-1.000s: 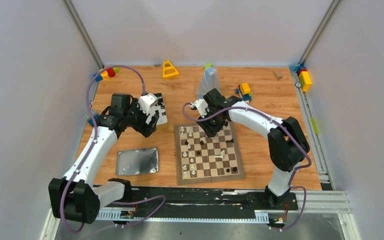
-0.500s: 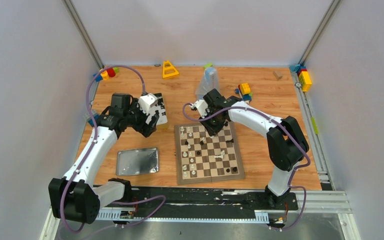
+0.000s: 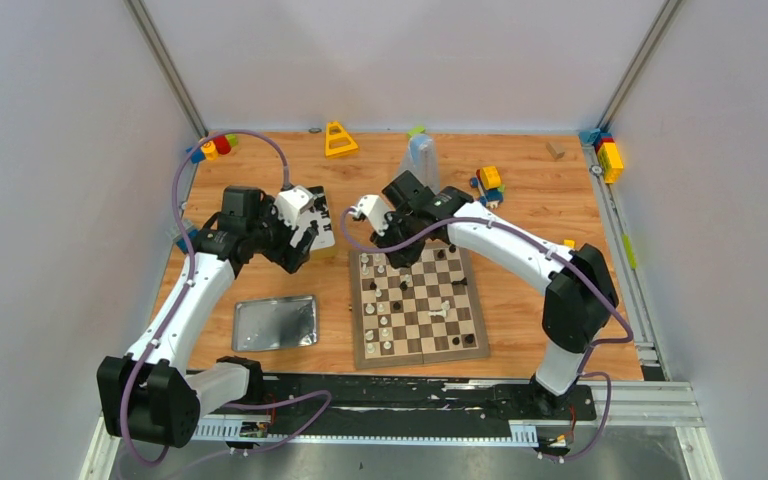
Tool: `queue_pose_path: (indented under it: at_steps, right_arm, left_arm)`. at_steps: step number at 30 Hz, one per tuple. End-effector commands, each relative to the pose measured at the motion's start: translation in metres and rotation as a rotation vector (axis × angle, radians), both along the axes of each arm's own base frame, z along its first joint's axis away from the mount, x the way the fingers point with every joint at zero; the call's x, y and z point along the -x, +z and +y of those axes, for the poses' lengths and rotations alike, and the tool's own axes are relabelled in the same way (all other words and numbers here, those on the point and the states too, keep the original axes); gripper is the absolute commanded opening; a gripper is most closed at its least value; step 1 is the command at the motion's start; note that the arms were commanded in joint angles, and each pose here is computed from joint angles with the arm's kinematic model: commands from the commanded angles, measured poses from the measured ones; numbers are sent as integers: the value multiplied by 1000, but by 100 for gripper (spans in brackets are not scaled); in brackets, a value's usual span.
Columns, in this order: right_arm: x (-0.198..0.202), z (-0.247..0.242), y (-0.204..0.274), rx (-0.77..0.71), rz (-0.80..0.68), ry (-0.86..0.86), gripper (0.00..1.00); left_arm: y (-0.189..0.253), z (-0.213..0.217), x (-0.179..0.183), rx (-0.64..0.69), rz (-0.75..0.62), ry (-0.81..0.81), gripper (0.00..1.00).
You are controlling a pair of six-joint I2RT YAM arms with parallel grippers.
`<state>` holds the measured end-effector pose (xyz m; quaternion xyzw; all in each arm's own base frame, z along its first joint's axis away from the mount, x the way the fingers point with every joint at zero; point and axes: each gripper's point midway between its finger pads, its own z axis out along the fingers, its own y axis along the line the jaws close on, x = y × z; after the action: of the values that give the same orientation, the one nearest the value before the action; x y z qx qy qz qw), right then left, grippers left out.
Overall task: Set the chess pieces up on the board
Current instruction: Place the chess piece on the chessboard.
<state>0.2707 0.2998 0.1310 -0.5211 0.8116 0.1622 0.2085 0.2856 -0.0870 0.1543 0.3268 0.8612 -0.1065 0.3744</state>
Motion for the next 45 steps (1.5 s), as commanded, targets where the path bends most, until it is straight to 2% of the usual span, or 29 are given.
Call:
queue_pose_path:
  at_steps: [1, 7, 15, 35, 45]
  right_arm:
    - [19, 31, 21, -58, -15, 114, 0]
    - [35, 63, 11, -50, -1, 195, 1]
    - [41, 81, -13, -14, 31, 234, 1]
    - [42, 85, -48, 56, 75, 243, 2]
    - [40, 87, -50, 65, 69, 232, 9]
  left_arm:
    - [10, 13, -12, -29, -61, 83, 96]
    - [8, 34, -22, -95, -75, 193, 98]
    - [-4, 57, -29, -133, -30, 286, 98]
    - [-4, 57, -29, -127, -31, 277, 98]
    - [-5, 56, -28, -123, -28, 269, 98]
